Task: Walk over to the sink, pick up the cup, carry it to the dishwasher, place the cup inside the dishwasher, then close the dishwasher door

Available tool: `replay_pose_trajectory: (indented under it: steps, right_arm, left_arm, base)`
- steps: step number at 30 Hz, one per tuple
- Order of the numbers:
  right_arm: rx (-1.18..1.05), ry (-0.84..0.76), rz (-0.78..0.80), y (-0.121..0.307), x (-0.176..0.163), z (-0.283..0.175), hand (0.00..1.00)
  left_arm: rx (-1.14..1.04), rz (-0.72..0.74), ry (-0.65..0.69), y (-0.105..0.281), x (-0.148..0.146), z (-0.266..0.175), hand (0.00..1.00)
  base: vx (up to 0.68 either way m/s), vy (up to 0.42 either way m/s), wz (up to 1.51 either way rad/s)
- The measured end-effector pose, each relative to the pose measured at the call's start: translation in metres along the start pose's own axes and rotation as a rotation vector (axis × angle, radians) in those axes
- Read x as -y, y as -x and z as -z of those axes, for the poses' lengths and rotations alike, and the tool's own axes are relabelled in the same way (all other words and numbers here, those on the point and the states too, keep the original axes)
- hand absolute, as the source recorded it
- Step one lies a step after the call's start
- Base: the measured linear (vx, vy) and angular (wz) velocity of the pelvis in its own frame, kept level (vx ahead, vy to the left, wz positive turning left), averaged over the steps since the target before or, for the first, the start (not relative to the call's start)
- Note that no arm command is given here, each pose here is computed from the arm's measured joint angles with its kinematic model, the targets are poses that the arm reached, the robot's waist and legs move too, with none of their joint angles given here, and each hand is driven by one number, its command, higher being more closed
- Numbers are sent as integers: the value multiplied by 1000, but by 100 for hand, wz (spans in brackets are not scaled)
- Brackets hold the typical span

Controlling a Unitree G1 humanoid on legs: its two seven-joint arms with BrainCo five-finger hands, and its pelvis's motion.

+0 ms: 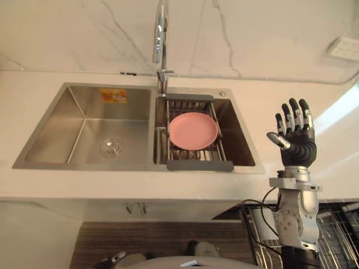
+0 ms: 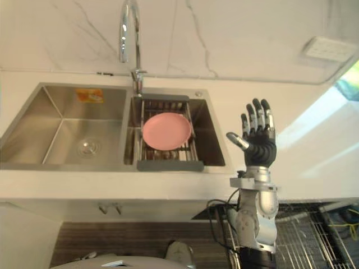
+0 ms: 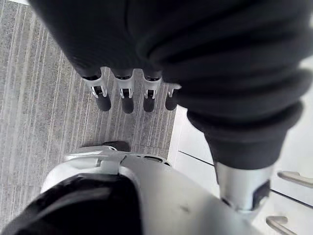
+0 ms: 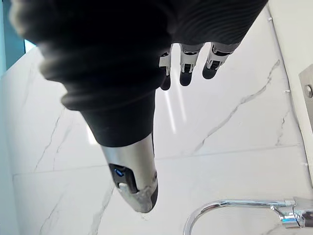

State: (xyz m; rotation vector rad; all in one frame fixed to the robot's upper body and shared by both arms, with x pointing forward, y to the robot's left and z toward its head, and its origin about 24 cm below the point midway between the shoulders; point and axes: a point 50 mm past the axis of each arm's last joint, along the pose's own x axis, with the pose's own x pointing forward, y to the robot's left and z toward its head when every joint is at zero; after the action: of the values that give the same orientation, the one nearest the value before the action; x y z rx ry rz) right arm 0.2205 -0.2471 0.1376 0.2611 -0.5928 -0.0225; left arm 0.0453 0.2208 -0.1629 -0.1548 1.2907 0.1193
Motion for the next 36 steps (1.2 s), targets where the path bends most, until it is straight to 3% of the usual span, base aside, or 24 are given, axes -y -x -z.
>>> replay_pose_trajectory:
  steps: [7, 12, 16, 20, 27, 36]
  right_arm:
    - [23, 40, 18, 2, 10, -8, 0]
    - [-34, 181, -39, 6, 6, -3, 0]
    - [-88, 398, -92, 4, -1, 2, 0]
    - [-123, 657, -257, -6, -18, 9, 0]
    - [-16, 1079, -410, -42, -41, 17, 0]
    - [-110, 1285, -567, -44, -48, 62, 0]
  left_arm:
    - [3, 11, 23, 0, 0, 2, 0]
    - [8, 8, 45, 0, 0, 2, 0]
    - [-3, 14, 65, 1, 0, 4, 0]
    - [-12, 21, 70, 0, 2, 4, 0]
    - [-15, 38, 55, 0, 6, 3, 0]
    - [-26, 52, 94, 1, 6, 5, 0]
  base:
    - [58, -12, -26]
    - [-74, 44, -15]
    - [-77, -7, 5]
    - [-64, -23, 14]
    - [-20, -18, 24]
    - [-27, -2, 24]
